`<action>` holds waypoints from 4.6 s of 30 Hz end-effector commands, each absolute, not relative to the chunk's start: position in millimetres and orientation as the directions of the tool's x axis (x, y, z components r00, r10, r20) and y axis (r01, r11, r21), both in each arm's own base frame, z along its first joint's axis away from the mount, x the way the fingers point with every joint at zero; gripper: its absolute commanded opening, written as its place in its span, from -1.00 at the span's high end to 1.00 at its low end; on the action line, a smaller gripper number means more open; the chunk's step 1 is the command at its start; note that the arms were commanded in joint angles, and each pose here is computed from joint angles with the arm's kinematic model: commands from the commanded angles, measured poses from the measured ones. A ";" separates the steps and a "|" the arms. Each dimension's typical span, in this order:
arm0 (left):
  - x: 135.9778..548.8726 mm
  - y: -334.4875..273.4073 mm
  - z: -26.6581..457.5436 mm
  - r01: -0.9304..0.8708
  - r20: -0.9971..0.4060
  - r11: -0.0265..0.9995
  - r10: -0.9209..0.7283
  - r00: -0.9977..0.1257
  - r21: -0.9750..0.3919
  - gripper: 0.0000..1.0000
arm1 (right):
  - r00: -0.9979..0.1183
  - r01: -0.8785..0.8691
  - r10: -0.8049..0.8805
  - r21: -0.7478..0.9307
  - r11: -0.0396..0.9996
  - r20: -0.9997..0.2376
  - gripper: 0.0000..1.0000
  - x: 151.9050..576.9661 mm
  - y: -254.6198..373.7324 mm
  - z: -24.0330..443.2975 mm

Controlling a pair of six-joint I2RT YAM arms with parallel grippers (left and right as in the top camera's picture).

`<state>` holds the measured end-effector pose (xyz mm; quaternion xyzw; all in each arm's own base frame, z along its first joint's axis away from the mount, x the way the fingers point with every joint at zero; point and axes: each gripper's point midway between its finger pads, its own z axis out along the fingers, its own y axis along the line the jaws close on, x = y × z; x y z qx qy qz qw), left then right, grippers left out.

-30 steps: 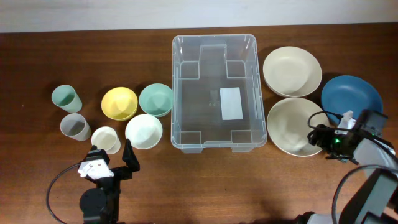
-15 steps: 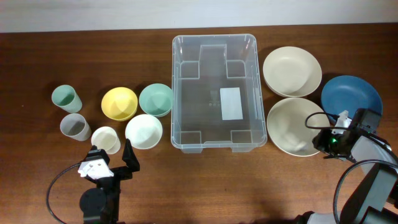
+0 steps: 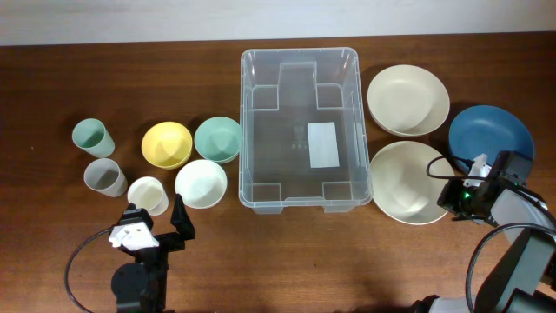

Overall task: Pack container
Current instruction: 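Move the right gripper to the front cream plate and grip its rim, then lift the cream plate with the right gripper over the clear container, then lower the cream plate into the container and open the right gripper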

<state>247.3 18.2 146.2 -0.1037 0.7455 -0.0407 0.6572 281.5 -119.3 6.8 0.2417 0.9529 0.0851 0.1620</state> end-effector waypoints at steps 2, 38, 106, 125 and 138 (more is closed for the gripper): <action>247.1 18.9 144.8 -0.103 -0.975 0.978 -0.192 -0.113 -0.180 -0.99 | -0.842 0.428 0.476 0.223 0.876 -0.255 0.92 279.2 -119.3 13.0; 247.1 18.8 144.8 -0.103 -0.975 0.978 -0.192 -0.113 -0.180 -0.99 | -0.608 -0.169 0.067 0.212 0.963 -0.791 0.92 351.2 41.9 271.4; 247.1 18.8 144.8 -0.103 -0.975 0.978 -0.192 -0.113 -0.180 -0.99 | -0.603 -0.398 -0.165 0.115 0.910 -0.780 -0.44 481.8 178.2 182.2; 247.1 18.8 144.8 -0.103 -0.975 0.978 -0.192 -0.113 -0.180 -0.99 | -0.941 -0.338 -0.331 0.201 0.919 -0.067 0.92 294.1 151.8 101.8; 247.1 18.8 144.8 -0.103 -0.975 0.978 -0.192 -0.113 -0.180 -0.99 | -0.944 -0.328 -0.327 0.013 0.945 -0.032 0.92 297.0 117.7 97.5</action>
